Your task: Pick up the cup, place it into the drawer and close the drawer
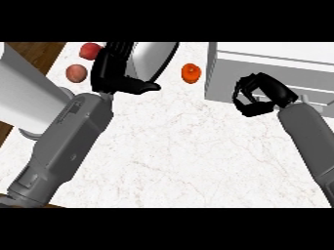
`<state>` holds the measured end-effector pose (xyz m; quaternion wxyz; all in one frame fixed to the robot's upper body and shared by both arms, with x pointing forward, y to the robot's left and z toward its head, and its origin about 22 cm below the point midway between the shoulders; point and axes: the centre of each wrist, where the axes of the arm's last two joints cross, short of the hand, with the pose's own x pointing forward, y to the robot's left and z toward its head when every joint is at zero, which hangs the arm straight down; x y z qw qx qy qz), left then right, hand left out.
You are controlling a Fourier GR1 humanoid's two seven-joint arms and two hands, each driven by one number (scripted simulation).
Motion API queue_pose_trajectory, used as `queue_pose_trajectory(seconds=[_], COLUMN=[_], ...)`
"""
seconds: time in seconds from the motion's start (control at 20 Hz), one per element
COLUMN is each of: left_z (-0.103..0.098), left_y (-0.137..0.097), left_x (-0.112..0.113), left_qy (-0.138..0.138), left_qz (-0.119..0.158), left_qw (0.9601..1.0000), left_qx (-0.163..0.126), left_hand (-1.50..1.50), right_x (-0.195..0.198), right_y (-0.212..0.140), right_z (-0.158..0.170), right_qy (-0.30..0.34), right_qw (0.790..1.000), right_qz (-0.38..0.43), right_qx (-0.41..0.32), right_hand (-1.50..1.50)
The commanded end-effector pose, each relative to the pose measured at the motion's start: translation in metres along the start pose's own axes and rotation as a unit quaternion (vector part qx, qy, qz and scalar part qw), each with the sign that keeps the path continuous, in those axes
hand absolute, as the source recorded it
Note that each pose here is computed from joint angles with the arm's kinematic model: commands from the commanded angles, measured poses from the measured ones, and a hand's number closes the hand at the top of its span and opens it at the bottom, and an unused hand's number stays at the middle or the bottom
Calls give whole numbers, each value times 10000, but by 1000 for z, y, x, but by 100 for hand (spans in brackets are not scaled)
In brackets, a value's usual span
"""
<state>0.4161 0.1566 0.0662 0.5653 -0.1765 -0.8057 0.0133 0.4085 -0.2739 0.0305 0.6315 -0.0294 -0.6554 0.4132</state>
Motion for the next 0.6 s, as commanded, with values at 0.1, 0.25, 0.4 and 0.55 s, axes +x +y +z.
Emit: queue_pose_trajectory(seconds=[0.1, 0.25, 0.4, 0.55], left_z=[7, 5, 5, 10], left_y=[13, 6, 0, 11], left_x=[0, 1, 1, 1], left_qy=[35, 17, -2, 12], left_qz=[46, 136, 231, 152], left_qw=[10000, 9999, 9995, 9998], left_qx=[-80, -93, -211, -156], left_hand=[-150, -150, -150, -150], right_x=[43, 46, 46, 48], right_y=[-93, -94, -95, -103], right_z=[8, 8, 9, 15], right_qy=[10, -97, -94, -138], right_qw=[9913, 9914, 9928, 9926], right_qz=[484, 361, 264, 210], right_qx=[-1227, -1255, -1167, -1187], right_hand=[150, 150, 150, 150])
